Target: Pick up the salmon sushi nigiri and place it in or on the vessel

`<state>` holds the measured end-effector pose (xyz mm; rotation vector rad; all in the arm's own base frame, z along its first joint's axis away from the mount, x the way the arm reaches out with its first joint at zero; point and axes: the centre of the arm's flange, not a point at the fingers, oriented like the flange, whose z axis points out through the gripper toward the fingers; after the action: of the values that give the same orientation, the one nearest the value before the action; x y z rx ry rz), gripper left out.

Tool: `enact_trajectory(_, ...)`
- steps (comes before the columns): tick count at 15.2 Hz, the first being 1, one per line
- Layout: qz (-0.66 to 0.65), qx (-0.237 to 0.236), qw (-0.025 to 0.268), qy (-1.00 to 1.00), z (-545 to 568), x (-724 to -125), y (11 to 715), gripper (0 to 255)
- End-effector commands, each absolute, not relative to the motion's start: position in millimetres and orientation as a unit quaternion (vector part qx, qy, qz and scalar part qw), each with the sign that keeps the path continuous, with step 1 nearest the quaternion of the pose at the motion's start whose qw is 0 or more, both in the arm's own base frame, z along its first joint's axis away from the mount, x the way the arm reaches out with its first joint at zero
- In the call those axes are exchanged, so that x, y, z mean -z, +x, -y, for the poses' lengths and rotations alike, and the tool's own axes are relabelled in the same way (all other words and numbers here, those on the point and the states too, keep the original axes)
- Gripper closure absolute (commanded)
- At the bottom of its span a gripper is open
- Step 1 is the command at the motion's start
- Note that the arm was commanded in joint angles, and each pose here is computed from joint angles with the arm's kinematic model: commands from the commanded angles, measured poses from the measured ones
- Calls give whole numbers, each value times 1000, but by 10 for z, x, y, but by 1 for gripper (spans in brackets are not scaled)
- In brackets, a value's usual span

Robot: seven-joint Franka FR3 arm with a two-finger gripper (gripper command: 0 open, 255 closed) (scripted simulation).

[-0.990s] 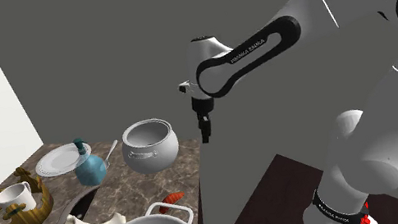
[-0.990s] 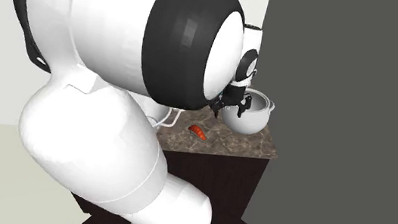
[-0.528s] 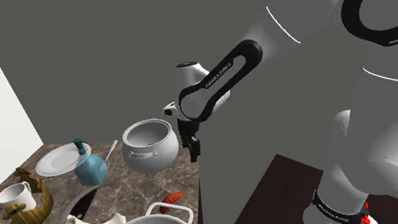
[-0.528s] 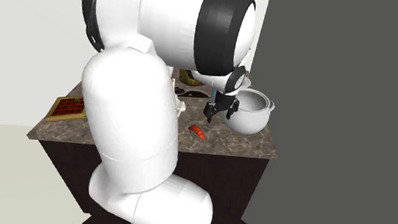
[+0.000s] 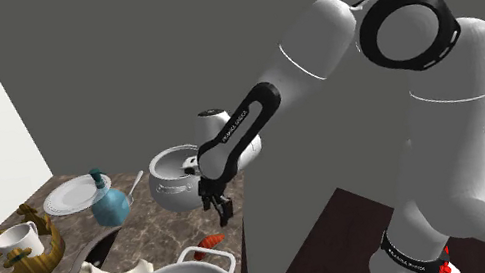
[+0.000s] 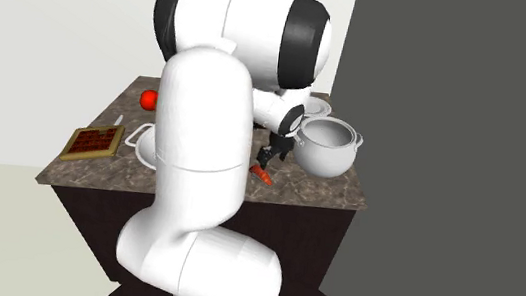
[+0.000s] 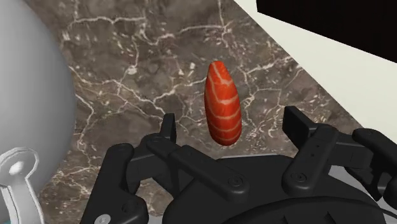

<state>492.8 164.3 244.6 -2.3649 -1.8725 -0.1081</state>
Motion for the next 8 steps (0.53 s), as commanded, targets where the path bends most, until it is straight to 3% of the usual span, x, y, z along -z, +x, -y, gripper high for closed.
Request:
enact_trajectory(1,648,39,68,-757,-1823,-2245,4936,0)
enact_trajectory(8,676,42,75,-732,-2035,-1847,4936,0)
